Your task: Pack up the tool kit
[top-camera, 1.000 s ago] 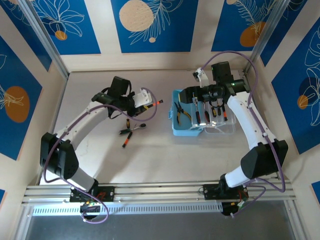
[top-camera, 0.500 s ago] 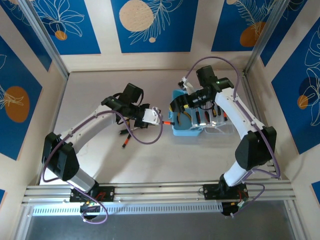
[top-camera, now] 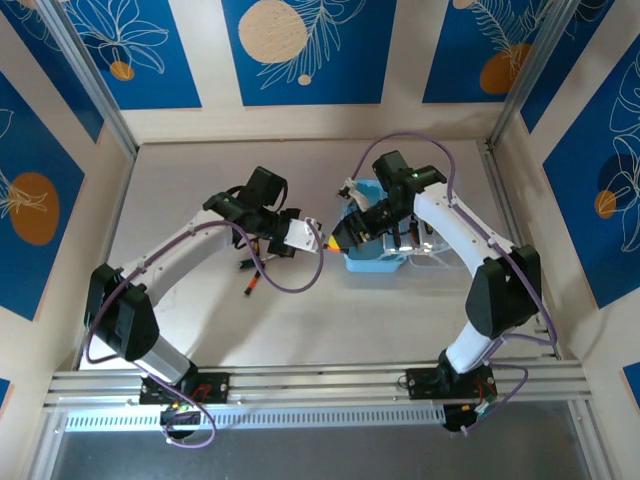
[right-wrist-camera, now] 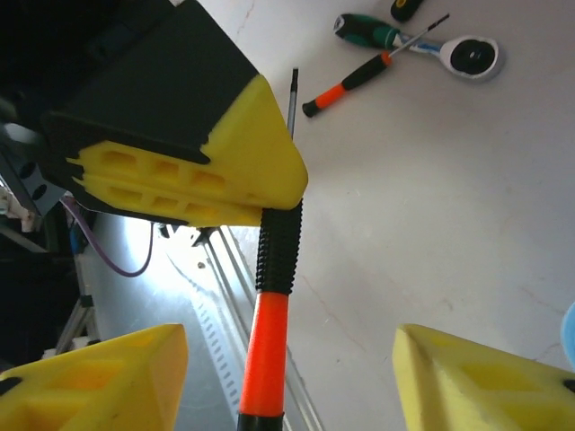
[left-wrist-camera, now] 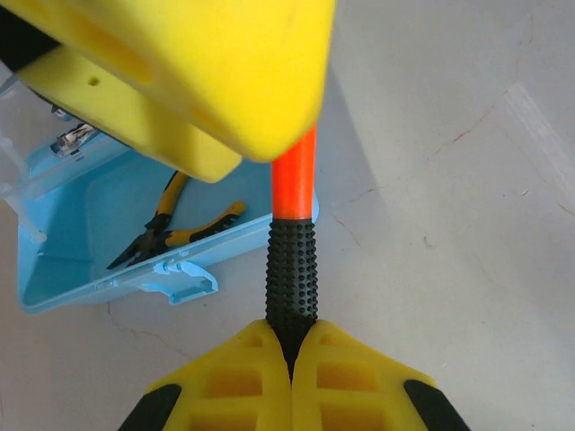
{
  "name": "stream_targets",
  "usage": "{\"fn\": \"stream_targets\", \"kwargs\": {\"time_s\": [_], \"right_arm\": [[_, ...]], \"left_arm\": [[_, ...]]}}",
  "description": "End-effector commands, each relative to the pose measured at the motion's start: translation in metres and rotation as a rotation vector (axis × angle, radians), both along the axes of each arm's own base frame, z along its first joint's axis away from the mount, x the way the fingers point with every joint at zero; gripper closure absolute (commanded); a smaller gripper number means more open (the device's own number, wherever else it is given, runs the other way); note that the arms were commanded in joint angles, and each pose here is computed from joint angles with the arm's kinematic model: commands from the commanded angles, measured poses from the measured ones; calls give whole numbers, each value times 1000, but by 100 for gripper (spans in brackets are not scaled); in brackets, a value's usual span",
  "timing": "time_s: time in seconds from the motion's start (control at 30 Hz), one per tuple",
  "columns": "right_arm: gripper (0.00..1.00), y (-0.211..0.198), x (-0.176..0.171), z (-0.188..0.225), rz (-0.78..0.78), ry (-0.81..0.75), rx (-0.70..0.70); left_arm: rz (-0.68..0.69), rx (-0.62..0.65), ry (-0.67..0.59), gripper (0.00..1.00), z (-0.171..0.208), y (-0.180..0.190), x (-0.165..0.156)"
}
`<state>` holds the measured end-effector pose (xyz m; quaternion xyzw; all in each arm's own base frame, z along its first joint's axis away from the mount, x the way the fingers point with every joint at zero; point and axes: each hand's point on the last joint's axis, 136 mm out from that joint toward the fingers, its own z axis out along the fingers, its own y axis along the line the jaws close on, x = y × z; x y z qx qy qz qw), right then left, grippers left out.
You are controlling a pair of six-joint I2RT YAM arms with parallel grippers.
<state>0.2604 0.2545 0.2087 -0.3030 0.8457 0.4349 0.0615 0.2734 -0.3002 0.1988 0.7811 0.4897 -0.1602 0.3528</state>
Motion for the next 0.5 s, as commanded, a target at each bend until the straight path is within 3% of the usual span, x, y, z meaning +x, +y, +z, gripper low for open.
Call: {"fn": "stream_targets", "kwargs": {"time_s": [0.0, 0.47], "right_arm": [[43, 5, -14, -2, 36, 66, 36], [84, 16, -18, -7, 78, 95, 24]], "left_arm": [[-41, -3, -3, 100, 5, -4, -4], [-50, -5, -8, 100, 9, -7, -1]]}}
